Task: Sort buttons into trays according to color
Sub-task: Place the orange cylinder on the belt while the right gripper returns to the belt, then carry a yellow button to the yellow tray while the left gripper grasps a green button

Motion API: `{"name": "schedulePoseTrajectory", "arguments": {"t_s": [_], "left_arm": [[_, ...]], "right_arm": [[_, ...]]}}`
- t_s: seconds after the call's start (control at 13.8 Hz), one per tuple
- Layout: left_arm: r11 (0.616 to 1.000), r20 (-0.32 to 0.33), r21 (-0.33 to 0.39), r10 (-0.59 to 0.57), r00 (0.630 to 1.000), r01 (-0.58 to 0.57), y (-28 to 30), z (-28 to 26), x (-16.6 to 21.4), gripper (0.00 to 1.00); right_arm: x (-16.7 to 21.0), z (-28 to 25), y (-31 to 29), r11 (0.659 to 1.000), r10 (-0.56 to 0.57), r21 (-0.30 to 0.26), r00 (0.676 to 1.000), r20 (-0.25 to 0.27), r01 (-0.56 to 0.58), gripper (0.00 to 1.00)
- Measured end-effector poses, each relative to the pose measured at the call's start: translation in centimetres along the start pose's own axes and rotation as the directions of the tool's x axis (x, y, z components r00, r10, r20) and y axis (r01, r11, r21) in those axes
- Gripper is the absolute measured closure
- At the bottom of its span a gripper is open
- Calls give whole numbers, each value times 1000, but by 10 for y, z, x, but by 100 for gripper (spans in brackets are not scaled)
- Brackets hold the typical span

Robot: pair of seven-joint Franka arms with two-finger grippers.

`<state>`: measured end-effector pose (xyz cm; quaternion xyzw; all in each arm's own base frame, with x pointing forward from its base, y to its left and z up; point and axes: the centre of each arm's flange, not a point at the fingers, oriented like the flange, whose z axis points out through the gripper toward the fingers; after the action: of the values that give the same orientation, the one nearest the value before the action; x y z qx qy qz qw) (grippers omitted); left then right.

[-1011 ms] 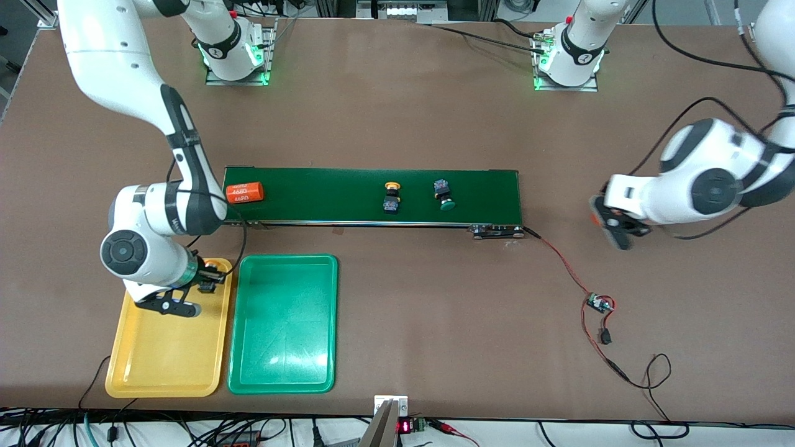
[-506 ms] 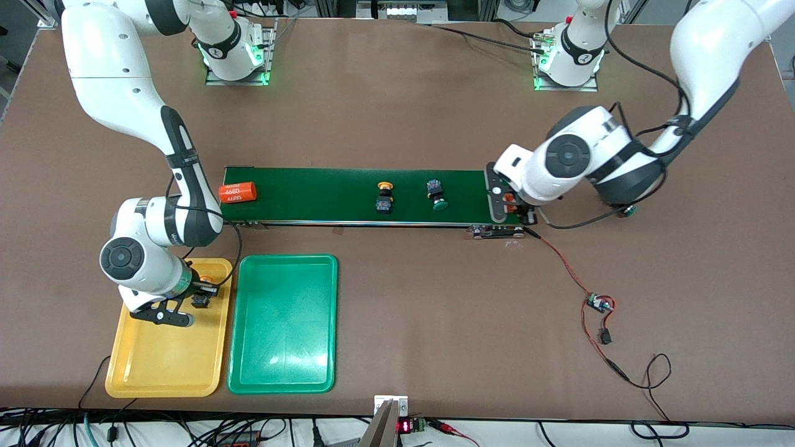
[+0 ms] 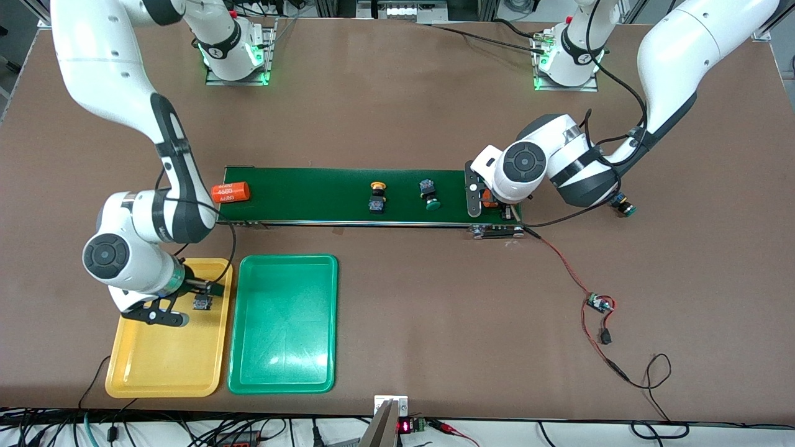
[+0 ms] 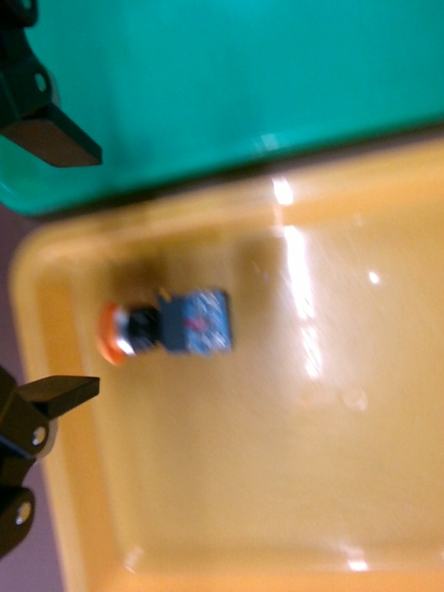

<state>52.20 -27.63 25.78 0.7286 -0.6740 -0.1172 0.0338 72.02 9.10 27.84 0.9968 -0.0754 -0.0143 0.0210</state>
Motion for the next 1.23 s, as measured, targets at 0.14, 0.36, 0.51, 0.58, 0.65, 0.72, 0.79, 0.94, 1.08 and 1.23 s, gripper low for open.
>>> {"name": "schedulePoseTrajectory", "arguments": {"t_s": [0.14, 0.36, 0.51, 0.58, 0.65, 0.72, 0.79, 0.94, 1.08, 1.23], "left_arm": [[1000, 2, 6, -13, 1000, 13, -4, -6, -6, 23], [988, 37, 9, -156, 987, 156, -8, -50, -37, 0], [949, 47, 20, -315, 948, 314, -20, -81, -86, 0], [917, 42, 21, -399, 916, 399, -31, -89, -121, 0], [878, 35, 15, -479, 877, 479, -43, -92, -158, 0], [830, 27, 5, -558, 829, 558, -53, -93, -195, 0], [770, 21, -5, -638, 770, 638, -60, -92, -227, 0], [605, 31, -21, -795, 605, 796, -65, -86, -266, 0], [402, 89, -9, -912, 401, 916, -60, -77, -270, 0], [262, 148, 23, -955, 255, 965, -60, -61, -280, 0]], "right_arm": [[-26, -40, -43, 1000, -18, 12, 998, 53, 17, 0], [-74, -69, -123, 995, -104, 9, 992, 77, 104, 0], [-102, -70, -162, 992, -127, 5, 988, 88, 127, 0], [-117, -67, -179, 994, -112, -2, 989, 98, 113, 0], [-130, -63, -196, 995, -92, -12, 990, 107, 94, 0], [-143, -59, -211, 997, -75, -22, 991, 113, 77, 0], [-154, -57, -223, 998, -60, -29, 992, 115, 64, 0], [-170, -53, -240, 998, -44, -37, 991, 123, 48, 0], [-185, -45, -252, 999, -28, -34, 989, 145, 33, 0], [-198, -38, -265, 999, -13, -35, 989, 148, 18, 0]]}}
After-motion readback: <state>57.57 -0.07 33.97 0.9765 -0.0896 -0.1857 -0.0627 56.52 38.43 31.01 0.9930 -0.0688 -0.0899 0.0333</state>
